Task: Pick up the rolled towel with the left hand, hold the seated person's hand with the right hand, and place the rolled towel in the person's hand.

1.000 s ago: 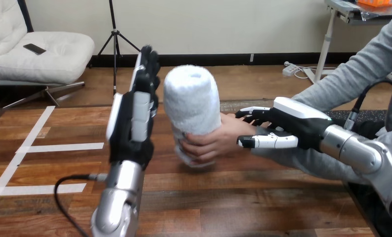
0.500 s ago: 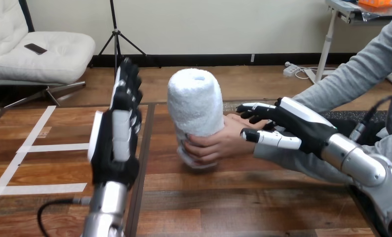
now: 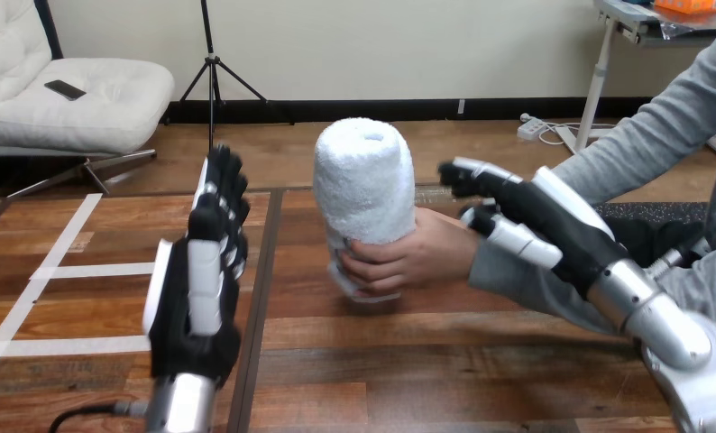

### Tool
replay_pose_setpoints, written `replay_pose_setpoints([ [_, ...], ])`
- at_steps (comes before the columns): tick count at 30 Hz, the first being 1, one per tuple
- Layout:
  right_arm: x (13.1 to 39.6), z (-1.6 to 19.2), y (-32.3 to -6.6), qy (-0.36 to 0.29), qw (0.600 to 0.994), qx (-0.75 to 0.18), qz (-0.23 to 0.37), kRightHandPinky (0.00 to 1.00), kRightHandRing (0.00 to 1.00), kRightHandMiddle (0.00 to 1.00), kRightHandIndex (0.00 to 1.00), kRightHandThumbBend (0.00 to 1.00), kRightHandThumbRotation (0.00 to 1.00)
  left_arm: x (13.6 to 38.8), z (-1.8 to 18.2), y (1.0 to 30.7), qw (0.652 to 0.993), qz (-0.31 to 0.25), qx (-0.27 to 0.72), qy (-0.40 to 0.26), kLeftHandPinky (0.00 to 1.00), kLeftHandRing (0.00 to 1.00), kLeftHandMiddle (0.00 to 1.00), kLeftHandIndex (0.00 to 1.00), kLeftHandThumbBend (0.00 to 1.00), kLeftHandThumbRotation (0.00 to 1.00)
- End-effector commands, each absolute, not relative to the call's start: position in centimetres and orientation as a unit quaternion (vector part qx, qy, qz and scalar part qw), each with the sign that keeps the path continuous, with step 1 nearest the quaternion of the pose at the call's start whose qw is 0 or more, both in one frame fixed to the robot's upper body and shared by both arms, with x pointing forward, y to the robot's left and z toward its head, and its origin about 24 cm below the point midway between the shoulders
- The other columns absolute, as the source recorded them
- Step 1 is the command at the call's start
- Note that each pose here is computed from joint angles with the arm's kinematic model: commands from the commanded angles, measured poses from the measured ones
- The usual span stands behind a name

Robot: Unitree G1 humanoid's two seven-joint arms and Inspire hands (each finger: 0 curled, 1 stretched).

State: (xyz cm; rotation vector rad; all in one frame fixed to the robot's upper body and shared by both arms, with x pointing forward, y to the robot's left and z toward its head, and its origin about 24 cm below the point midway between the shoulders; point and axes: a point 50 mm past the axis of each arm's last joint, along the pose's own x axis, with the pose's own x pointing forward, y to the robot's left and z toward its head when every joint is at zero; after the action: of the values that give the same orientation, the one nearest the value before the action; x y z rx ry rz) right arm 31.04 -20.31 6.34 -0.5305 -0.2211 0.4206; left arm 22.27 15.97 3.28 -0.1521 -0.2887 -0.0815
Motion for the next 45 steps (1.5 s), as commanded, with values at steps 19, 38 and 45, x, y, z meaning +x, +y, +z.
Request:
replay_pose_setpoints([
  [19,25.9,8.3,-18.3,-0.215,0.948,-0.097,0.215,0.91,0.92,0.92,0.92,1.0,1.0,20.6,5.1,16.6,0.979,-0.052,-0.065,-0.187,1.0,0.97,0.97,0.94,0.74,1.0],
  [38,22.1,7.1,-16.7,-0.198,0.959,-0.011,0.205,0.97,0.92,0.9,0.9,1.0,1.0,19.7,6.0,16.0,0.976,-0.067,-0.063,-0.196,0.97,0.96,0.96,0.93,0.78,1.0],
  [45,21.2,6.7,-16.5,-0.192,0.961,0.009,0.199,0.97,0.92,0.9,0.89,1.0,1.0,19.4,6.3,15.4,0.975,-0.074,-0.057,-0.203,0.97,0.95,0.95,0.93,0.79,1.0],
])
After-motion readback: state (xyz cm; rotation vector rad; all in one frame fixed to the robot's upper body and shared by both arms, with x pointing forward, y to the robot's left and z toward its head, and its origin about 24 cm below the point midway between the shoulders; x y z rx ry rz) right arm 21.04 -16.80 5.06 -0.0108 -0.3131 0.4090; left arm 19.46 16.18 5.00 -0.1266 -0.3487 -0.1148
